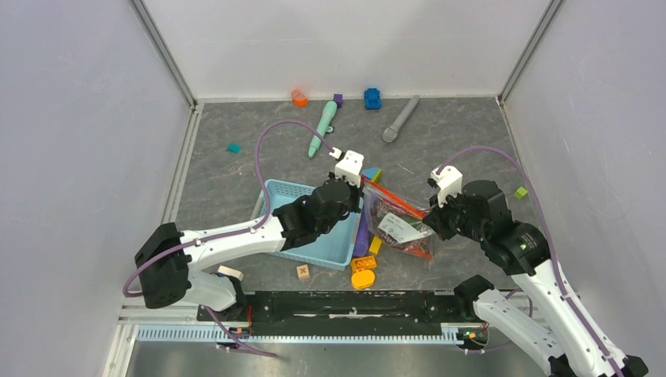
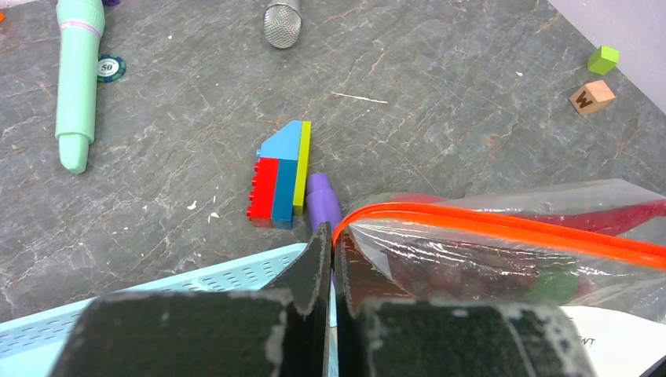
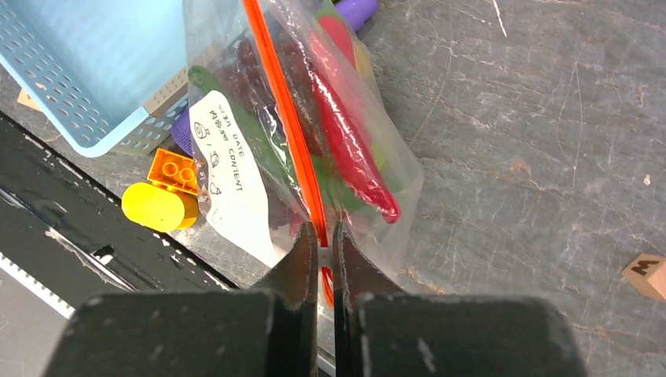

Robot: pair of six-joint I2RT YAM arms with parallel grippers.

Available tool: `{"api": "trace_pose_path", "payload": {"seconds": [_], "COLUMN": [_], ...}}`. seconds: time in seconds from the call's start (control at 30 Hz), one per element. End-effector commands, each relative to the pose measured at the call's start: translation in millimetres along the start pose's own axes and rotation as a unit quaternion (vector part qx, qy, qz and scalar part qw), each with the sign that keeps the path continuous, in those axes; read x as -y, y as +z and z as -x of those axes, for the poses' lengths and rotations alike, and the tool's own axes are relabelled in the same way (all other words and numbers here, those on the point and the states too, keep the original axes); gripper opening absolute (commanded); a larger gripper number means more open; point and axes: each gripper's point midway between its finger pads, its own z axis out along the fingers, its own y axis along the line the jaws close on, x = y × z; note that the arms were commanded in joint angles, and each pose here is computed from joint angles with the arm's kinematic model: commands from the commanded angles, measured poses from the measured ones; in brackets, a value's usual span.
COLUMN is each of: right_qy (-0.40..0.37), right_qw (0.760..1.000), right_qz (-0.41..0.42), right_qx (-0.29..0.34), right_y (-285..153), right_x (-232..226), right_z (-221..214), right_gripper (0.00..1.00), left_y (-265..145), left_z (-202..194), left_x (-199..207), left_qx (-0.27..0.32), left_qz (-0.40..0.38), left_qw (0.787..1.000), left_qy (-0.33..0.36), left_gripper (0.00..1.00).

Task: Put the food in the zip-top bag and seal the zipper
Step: Zip the zipper food storage bag at the center of the board.

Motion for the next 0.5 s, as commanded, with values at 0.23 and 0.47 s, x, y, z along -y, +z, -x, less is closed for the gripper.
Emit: {"api": "trace_pose_path", "payload": {"seconds": [0.23, 0.47], "right_qy": [0.031, 0.038], "right_qw": [0.990, 0.983], "right_qz": [-0.123, -0.163], "right_qx": [-0.063, -0.076], "right_y": [-26, -35], "right_x": [37, 49], "right_z": [-27, -30], "right_gripper": [0.00, 0.00], "left_y": [12, 16], "left_z": [29, 28], "left_x": [-58, -62], "left_qx": [0.037, 0.035], "left_qz": [0.113, 0.116], "left_qw": [0.992, 0.991], "left_qy": [-0.044, -0.048], "left_gripper": [0.02, 0.02]}}
